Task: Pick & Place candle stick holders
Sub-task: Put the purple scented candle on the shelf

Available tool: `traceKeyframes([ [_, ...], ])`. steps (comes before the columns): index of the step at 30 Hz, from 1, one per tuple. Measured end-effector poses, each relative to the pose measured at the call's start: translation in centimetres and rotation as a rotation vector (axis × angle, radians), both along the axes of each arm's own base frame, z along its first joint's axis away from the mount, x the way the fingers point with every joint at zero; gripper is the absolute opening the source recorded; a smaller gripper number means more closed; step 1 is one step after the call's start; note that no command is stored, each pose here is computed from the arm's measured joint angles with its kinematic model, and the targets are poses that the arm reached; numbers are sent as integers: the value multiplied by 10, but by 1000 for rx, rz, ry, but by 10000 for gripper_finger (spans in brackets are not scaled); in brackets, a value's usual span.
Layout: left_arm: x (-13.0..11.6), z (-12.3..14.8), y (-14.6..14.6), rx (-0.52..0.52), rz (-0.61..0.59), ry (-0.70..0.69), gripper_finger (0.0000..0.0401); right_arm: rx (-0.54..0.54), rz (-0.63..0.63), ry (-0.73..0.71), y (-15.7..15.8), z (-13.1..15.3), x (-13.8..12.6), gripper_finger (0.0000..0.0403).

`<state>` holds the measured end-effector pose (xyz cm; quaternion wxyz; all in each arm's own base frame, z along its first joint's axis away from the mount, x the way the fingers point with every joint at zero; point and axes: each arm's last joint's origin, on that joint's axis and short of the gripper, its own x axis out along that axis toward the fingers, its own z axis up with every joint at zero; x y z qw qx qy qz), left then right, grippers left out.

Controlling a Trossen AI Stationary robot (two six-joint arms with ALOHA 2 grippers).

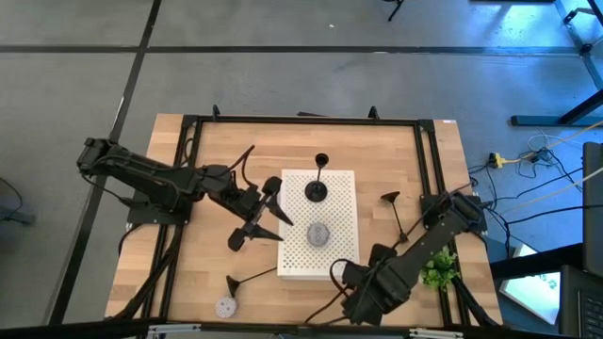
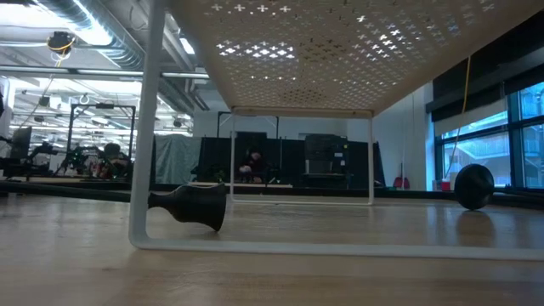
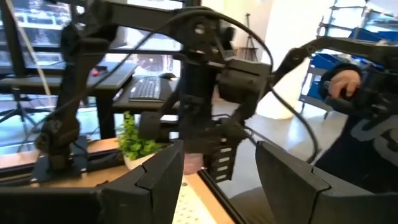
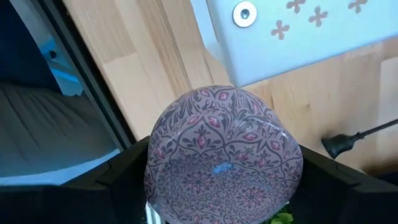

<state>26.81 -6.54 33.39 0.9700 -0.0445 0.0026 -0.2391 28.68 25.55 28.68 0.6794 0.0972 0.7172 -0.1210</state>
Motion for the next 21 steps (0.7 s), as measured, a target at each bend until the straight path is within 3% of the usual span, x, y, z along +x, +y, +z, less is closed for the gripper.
traceKeyframes([
  [16,-7,0,-26,0,-79,2,196,39,60,28,-3,0,3,295],
  [21,-9,-1,-32,2,-47,6,196,73,62,15,-1,8,3,295],
])
